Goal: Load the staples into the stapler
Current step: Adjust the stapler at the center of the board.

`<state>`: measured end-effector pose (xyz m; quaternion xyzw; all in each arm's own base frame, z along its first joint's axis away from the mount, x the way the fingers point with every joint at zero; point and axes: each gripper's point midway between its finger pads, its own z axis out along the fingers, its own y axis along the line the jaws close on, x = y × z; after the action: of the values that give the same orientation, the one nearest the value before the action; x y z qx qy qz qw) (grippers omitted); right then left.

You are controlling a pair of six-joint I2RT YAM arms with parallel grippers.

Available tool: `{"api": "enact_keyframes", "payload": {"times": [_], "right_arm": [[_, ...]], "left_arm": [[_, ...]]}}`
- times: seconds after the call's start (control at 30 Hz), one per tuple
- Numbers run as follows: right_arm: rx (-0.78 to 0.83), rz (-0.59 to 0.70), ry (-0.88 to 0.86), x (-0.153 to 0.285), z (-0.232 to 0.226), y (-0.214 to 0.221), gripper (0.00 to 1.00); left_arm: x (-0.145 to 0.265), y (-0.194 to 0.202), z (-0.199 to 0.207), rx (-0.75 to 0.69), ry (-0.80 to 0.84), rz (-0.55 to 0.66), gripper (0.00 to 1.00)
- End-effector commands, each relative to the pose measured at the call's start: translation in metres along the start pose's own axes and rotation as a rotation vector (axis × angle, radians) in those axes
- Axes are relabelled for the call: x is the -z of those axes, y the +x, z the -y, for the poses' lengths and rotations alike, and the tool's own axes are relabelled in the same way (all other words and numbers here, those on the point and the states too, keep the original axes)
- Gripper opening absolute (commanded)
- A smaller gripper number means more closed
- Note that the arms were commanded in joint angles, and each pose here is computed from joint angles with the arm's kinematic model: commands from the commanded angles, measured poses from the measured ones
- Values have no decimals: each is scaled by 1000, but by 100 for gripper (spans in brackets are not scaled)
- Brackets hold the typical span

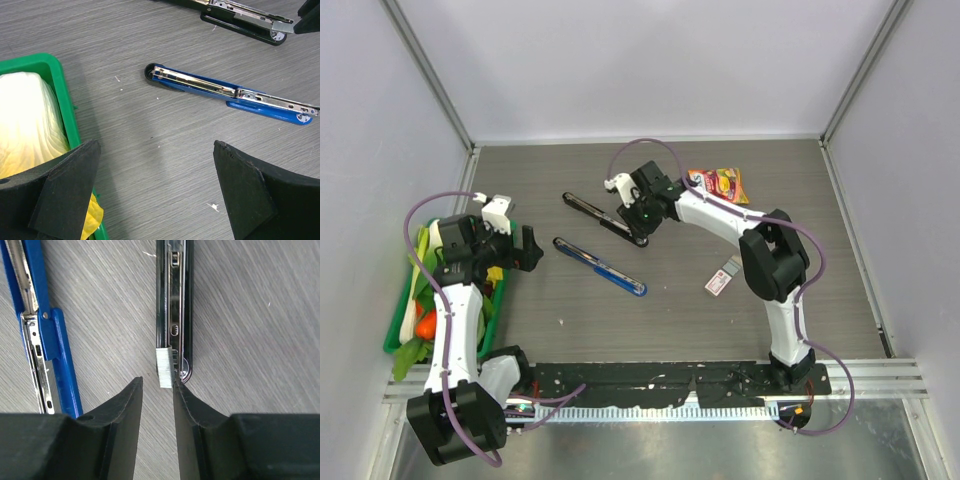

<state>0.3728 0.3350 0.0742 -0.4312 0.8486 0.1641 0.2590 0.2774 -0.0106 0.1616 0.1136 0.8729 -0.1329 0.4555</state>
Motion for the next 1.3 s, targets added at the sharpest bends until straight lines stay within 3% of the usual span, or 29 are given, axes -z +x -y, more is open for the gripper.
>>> {"api": "enact_keyframes", "payload": {"times": [0.0, 0.77, 1.27], "right_arm": [[171, 125, 56, 28, -9, -39, 37], [375, -10, 235, -2, 6, -9, 40], [435, -18, 305, -5, 5, -3, 40]], "left_arm": [[0, -7, 0, -15, 9, 31, 100], [-1, -5, -2, -17, 6, 27, 100], [-1, -5, -3, -15, -3, 23, 100]]}}
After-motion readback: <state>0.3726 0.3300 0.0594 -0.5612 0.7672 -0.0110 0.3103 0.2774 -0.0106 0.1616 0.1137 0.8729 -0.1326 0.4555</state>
